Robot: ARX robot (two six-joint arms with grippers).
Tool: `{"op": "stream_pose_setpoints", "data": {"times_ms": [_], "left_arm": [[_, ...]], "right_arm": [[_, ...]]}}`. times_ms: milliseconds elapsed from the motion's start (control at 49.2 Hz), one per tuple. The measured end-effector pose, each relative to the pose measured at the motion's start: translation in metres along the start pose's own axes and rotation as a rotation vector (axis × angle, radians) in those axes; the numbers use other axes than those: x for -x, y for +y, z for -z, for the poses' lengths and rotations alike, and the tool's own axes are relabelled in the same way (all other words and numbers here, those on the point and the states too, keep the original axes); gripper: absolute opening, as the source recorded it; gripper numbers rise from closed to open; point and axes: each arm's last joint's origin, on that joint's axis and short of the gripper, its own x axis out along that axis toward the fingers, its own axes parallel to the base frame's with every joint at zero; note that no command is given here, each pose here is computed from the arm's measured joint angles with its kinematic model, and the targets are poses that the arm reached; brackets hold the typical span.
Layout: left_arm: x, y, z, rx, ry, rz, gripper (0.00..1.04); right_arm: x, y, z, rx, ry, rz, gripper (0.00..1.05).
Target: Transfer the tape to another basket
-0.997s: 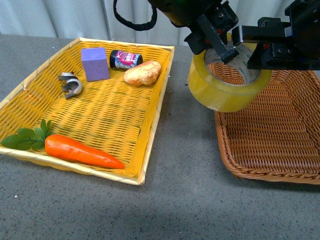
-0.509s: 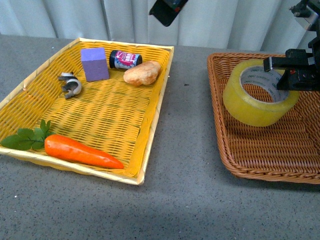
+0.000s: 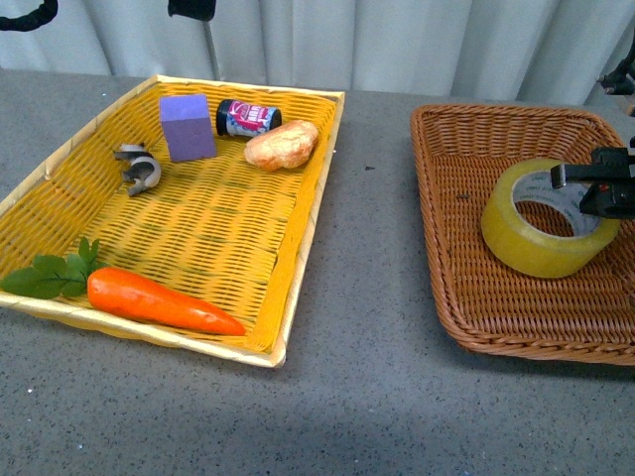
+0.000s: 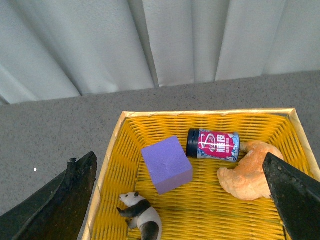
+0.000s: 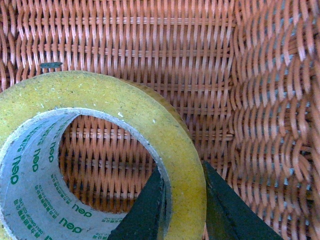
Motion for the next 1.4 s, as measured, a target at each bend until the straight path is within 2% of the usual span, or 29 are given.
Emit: {"op": "stream_pose_setpoints", "data": {"times_ms": [163, 264, 326, 387, 448, 529, 610, 651, 712, 773, 814, 1058, 1404], "left_arm": [[0.004, 0.005, 0.004, 0.049, -0.022, -0.052, 0.98], [0.006, 0.007, 0.006, 0.068, -0.03, -0.107, 0.98], [0.007, 0.009, 0.006, 0.071, -0.034, -0.131, 0.98], [0.013, 0.014, 0.011, 0.127, -0.177, -0.014, 0.87], [0.03, 0.02, 0.023, 0.154, -0.284, 0.039, 0.75], [0.057, 0.029, 0.035, 0.169, -0.34, 0.048, 0.57], [0.075, 0.035, 0.045, 0.173, -0.352, 0.046, 0.42], [0.084, 0.038, 0.054, 0.174, -0.343, 0.042, 0.34], [0.097, 0.041, 0.065, 0.175, -0.33, 0.046, 0.21], [0.108, 0.043, 0.073, 0.176, -0.328, 0.054, 0.1], [0.114, 0.044, 0.076, 0.177, -0.329, 0.052, 0.05], [0.153, 0.057, 0.101, 0.182, -0.333, 0.066, 0.04], [0.188, 0.06, 0.129, 0.185, -0.322, 0.047, 0.04]], "right_arm": [[-0.003, 0.003, 0.005, -0.004, -0.018, -0.044, 0.16], [-0.003, 0.004, 0.006, -0.013, -0.049, -0.055, 0.31], [-0.001, 0.003, 0.005, -0.023, -0.074, -0.041, 0.43], [0.006, 0.001, 0.005, -0.033, -0.142, 0.006, 0.57], [0.009, -0.002, 0.002, -0.035, -0.21, 0.012, 0.66], [0.008, -0.004, 0.022, -0.017, -0.558, 0.011, 0.49], [0.025, -0.004, 0.039, -0.006, -0.75, 0.011, 0.36], [0.047, -0.003, 0.042, 0.001, -0.887, 0.009, 0.26], [0.07, -0.003, 0.045, 0.002, -0.973, 0.011, 0.13], [0.084, -0.003, 0.053, 0.002, -0.986, 0.012, 0.03], [0.089, -0.003, 0.058, 0.005, -0.982, 0.013, 0.01], [0.124, -0.003, 0.097, 0.006, -0.961, 0.012, 0.01], [0.158, -0.002, 0.128, 0.006, -0.937, 0.011, 0.01]]}}
